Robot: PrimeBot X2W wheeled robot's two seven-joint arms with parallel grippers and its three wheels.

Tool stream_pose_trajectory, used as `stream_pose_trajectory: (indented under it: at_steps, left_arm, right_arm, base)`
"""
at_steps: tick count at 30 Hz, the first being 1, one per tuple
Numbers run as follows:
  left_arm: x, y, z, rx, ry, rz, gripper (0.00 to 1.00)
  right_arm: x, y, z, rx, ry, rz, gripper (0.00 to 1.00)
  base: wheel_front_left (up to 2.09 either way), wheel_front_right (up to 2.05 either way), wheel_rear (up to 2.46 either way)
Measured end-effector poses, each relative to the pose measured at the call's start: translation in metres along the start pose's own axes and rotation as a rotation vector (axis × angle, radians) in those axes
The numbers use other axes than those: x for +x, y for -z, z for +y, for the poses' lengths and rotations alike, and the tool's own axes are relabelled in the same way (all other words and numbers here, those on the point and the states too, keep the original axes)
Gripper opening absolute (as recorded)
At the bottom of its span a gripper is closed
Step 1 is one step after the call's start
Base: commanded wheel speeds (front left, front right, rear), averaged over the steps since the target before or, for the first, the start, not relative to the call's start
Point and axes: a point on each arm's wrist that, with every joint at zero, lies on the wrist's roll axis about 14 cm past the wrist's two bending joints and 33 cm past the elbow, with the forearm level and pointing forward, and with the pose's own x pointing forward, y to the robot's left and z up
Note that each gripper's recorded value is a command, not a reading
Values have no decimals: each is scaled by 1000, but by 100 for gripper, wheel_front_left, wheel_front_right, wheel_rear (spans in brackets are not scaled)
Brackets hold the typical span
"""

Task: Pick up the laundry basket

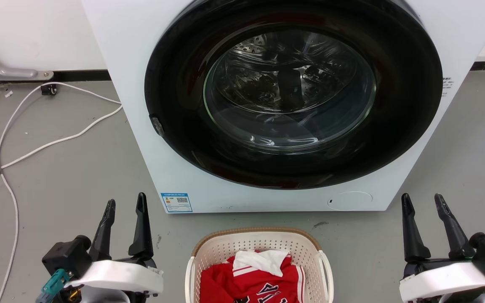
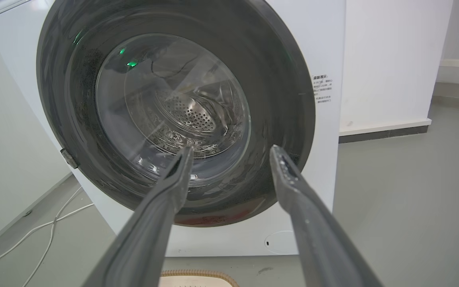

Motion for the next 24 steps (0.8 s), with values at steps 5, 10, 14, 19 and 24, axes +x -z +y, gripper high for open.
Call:
stream_pose_trajectory:
  at_steps: [5,10,14,19,24]
  left_arm:
    - [0,0,-2,43,17,-5,100]
    - [-2,0,-3,90,27,-10,100]
    - [-3,1,-4,125,35,-12,100]
    - [-4,2,-5,166,43,-14,100]
    - [-4,2,-6,206,50,-18,100]
  right_arm:
    - [0,-1,2,-51,-10,-6,100]
    - [-2,0,3,-101,-20,-5,100]
    - [-3,0,4,-143,-29,-8,100]
    - [-5,2,5,-189,-37,-3,100]
    - [-6,3,5,-233,-44,-2,100]
  base:
    - [0,0,0]
    - [0,0,0]
    - [0,0,0]
    - [0,0,0]
    - [0,0,0]
